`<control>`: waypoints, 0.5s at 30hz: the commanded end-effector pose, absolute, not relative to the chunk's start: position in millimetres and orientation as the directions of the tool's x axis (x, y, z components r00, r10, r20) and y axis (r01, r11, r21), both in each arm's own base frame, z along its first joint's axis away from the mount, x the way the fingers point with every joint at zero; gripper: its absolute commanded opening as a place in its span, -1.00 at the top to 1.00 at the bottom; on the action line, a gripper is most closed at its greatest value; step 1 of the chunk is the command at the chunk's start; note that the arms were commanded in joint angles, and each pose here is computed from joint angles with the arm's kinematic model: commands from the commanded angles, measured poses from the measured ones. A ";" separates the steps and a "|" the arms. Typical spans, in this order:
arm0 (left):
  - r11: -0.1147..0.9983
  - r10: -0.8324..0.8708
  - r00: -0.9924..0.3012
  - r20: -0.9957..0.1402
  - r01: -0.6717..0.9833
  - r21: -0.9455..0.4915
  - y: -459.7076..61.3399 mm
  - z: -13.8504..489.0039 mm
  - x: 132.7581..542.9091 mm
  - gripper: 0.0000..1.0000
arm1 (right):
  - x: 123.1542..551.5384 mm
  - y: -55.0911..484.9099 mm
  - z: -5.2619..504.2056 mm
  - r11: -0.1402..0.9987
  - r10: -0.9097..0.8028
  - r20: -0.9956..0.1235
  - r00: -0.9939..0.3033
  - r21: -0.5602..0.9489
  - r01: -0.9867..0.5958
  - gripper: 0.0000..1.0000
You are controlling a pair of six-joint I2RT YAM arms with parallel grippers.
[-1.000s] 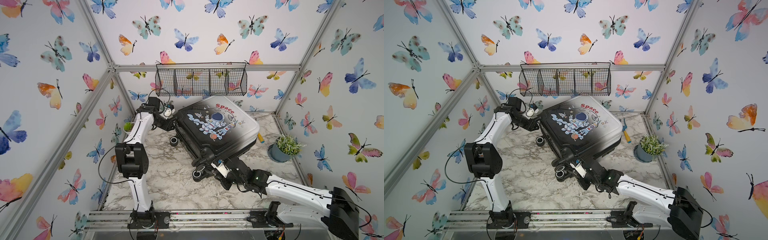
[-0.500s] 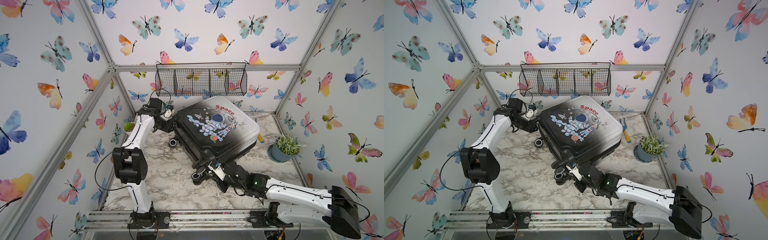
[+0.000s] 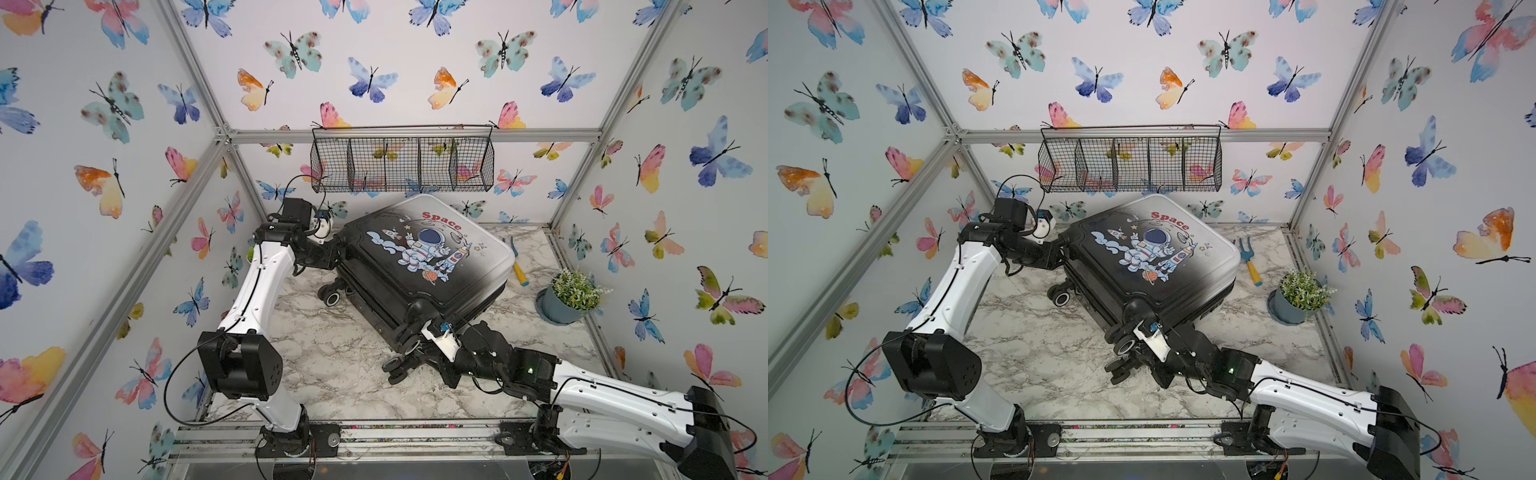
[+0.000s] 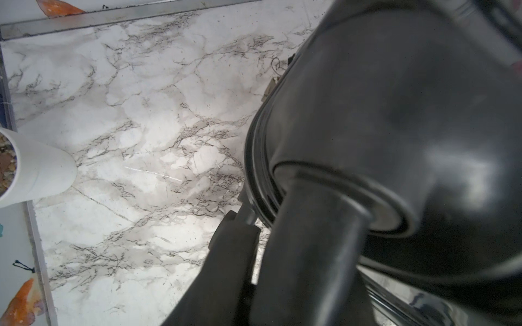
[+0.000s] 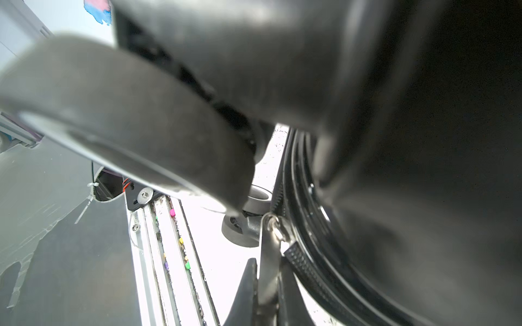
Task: Close the suitcase zippers
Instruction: Zip the zipper on the suitcase.
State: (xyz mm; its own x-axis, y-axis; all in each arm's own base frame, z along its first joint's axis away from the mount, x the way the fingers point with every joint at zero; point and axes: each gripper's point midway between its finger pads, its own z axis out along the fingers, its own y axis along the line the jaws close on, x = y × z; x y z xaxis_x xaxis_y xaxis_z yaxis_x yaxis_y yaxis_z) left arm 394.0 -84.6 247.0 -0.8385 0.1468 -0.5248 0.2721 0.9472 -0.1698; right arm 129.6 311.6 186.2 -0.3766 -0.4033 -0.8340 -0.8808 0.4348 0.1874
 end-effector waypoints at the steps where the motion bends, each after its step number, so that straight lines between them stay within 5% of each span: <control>1: 0.887 -0.068 -0.901 -0.429 0.143 -0.440 -126.0 289.7 340.0 1.00 | 122.5 345.8 377.2 0.235 0.118 -0.983 -0.140 0.164 -0.958 0.95; 7: 0.853 -0.120 -0.889 -0.442 0.135 -0.504 -131.0 319.3 318.3 1.00 | 120.6 337.2 406.8 0.238 0.159 -0.979 -0.126 0.162 -0.958 0.95; 15: 0.919 -0.266 -0.825 -0.498 -0.061 -0.390 -59.3 330.7 301.7 1.00 | 145.4 301.4 394.7 0.402 0.127 -0.980 -0.153 0.192 -0.895 0.95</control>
State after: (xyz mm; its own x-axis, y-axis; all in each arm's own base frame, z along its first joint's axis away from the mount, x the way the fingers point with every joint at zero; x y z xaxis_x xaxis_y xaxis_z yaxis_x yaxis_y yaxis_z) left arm 347.3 -70.6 325.6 -0.8025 -0.2034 -0.5609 0.0470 0.9156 -0.3994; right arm 130.9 305.4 265.0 -0.3471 -0.2454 -0.9052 -0.8773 0.4261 0.2209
